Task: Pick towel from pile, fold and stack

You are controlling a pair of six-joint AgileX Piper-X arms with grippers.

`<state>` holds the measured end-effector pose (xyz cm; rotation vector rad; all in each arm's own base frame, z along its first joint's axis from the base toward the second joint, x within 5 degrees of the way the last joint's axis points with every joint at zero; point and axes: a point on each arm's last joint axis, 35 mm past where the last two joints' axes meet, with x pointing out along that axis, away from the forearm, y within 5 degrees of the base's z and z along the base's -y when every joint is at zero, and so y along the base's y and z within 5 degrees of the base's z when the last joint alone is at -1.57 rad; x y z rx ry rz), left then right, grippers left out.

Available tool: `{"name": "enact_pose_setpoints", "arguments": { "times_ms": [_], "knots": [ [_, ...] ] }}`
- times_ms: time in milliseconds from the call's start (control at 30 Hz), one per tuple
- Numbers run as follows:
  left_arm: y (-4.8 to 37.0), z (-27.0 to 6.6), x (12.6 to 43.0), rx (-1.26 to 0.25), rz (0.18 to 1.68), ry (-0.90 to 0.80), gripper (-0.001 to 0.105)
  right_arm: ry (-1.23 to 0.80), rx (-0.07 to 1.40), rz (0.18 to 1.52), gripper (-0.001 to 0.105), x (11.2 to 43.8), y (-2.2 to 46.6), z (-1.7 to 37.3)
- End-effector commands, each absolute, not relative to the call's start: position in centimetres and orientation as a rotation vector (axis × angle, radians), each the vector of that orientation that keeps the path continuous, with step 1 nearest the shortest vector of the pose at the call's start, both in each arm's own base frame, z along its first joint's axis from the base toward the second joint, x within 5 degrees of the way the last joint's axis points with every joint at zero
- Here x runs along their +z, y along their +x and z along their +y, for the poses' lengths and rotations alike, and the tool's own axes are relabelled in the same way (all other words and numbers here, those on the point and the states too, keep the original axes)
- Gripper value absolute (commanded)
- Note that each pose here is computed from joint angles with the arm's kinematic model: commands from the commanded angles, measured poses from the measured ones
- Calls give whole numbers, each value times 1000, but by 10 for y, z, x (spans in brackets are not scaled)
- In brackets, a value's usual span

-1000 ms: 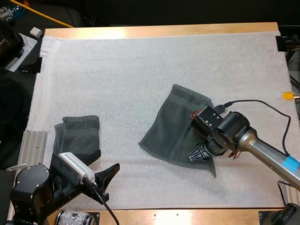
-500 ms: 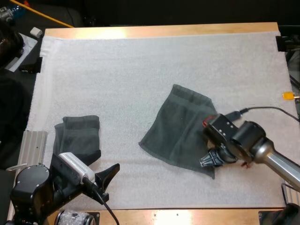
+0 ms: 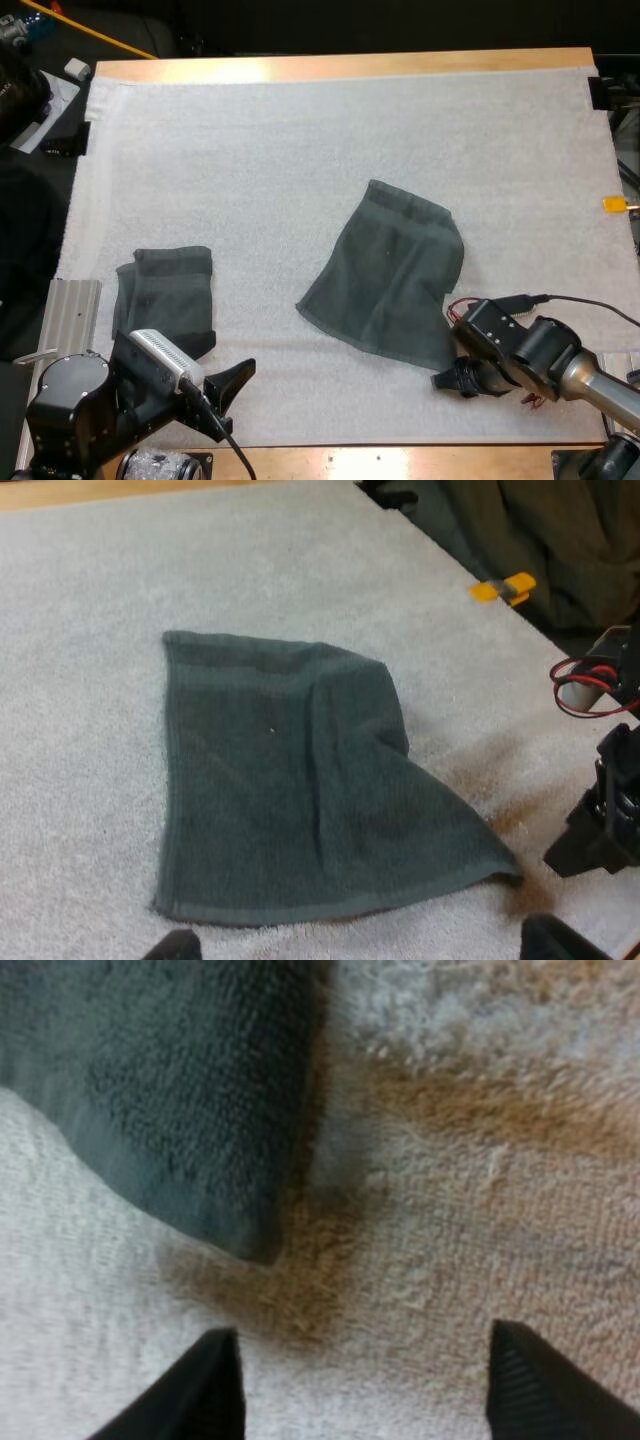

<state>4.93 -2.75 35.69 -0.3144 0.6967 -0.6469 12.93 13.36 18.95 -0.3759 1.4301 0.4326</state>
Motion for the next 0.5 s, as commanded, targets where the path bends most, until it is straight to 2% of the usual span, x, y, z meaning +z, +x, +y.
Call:
{"name": "enact_pose_setpoints", "arguments": {
  "times_ms": [0,267,467],
  "knots": [
    [52,-28,356,-654,701,-320,62,-298,438,1372,41,191,133,139],
    [52,-28,354,-649,718,-325,62,-148,464,1321,39,172,135,144],
    [52,-28,353,-650,736,-331,62,-153,458,1357,39,155,140,150]
  ]
}}
